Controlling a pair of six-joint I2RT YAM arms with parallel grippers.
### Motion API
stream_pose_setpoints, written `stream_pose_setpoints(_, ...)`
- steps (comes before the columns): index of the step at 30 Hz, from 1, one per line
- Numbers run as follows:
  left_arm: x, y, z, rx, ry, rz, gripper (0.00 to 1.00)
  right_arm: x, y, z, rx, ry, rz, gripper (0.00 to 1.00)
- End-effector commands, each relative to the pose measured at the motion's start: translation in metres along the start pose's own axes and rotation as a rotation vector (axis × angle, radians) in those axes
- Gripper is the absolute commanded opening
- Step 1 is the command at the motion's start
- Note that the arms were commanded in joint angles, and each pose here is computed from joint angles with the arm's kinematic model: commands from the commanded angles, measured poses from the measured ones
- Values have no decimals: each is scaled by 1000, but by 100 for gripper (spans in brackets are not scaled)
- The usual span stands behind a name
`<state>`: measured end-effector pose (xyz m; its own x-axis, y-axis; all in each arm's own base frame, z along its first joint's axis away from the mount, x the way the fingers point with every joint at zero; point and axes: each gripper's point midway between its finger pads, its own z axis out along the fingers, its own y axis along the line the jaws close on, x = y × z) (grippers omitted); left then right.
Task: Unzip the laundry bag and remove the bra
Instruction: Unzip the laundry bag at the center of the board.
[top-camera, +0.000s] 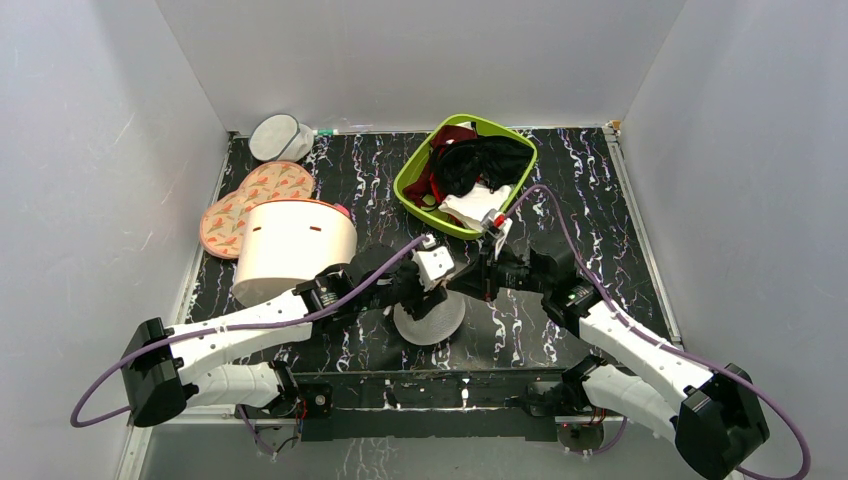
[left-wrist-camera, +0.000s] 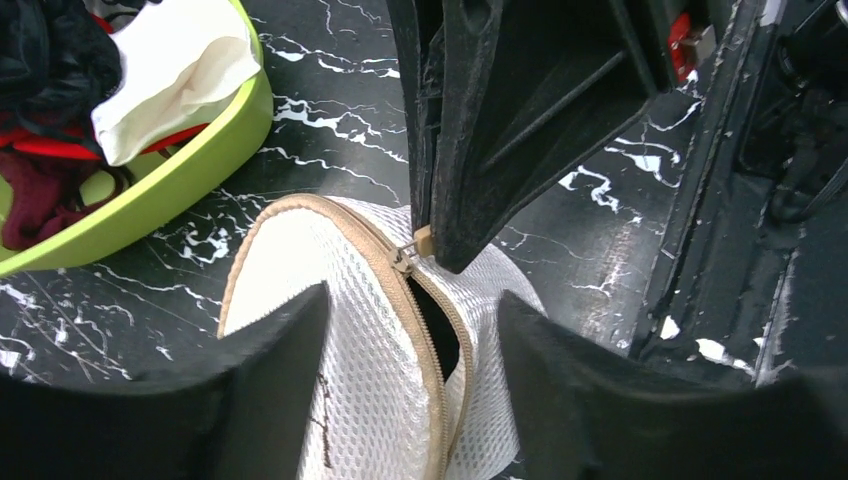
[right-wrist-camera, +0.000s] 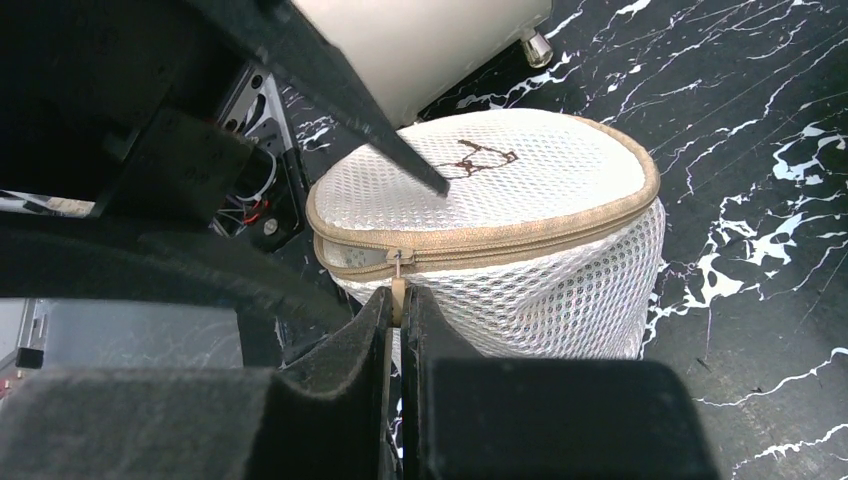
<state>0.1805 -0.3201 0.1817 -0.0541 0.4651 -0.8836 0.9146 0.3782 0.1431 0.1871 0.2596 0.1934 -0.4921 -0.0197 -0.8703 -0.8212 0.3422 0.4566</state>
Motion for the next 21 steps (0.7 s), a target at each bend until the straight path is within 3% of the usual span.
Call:
stream_pose_setpoints(1,-12,11,-2,-55,-28,-13,49,-20,14,3,-46,-65,-67,0)
stream_pose_setpoints(5,-12,15,-5,-81,-32,-7,30,-17,8,3,-17,-48,-70,0)
stream_pose_setpoints(15,-9,16,-3,-86,-14,-3,2,-19,-6,1,77,-60,-51,0)
stream_pose_setpoints(21,-11,22,-6,-122,-27,-2,0,-25,-39,-11,274,-130,21,0)
